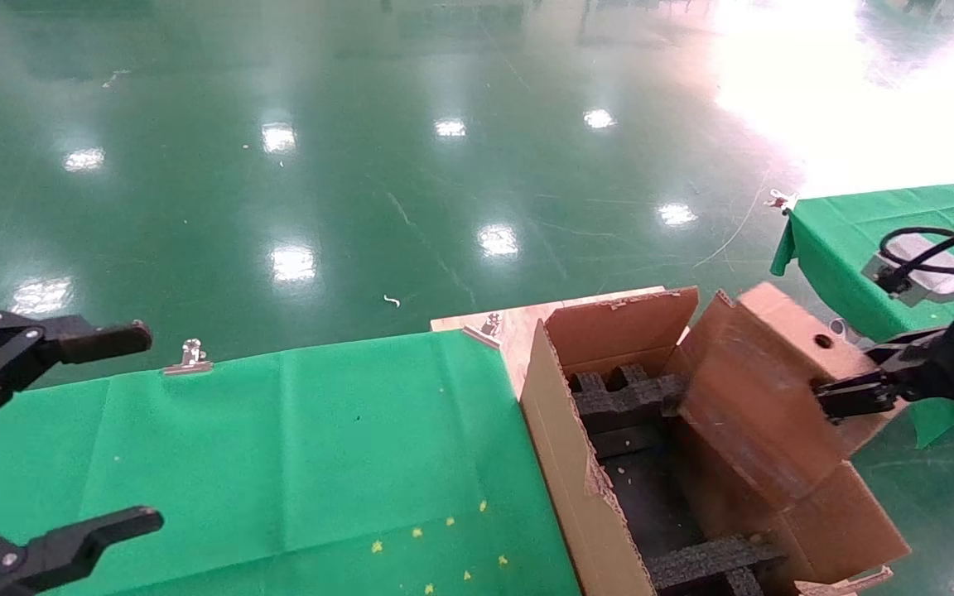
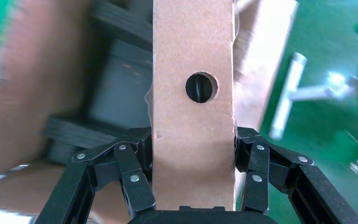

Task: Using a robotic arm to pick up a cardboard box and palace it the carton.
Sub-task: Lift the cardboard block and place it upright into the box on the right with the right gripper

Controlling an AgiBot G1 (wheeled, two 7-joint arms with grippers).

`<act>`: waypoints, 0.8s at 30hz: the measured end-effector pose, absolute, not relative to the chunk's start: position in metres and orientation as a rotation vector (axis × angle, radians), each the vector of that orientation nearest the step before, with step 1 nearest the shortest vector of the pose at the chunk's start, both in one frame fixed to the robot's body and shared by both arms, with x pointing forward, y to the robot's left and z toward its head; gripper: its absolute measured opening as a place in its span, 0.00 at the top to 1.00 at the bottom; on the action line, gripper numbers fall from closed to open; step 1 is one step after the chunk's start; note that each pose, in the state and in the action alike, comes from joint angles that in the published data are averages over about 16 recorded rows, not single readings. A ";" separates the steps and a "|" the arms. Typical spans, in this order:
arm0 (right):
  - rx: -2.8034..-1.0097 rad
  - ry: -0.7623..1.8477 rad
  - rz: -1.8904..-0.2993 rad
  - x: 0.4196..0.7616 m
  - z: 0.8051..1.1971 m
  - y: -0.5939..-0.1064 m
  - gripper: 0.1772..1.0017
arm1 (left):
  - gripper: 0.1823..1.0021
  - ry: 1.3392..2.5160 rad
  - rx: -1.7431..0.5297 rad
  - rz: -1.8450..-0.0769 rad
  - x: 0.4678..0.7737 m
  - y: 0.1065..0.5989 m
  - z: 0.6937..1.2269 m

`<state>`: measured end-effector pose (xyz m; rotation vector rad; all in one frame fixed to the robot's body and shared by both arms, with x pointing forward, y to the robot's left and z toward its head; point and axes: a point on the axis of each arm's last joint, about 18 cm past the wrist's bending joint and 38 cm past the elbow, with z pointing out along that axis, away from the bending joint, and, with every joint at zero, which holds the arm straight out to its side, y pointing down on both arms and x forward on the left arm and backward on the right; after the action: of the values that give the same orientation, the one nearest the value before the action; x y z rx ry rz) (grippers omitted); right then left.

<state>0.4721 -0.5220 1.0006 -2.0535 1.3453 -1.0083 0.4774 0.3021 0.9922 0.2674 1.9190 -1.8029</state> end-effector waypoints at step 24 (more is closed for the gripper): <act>-1.819 1.687 -1.013 0.494 0.988 -0.536 0.77 | 0.00 1.919 0.267 -1.803 0.477 0.302 0.992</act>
<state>0.4942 -0.5359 0.9884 -1.8191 1.6869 -1.0131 0.4775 0.3022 0.9922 0.2668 1.9187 -1.8033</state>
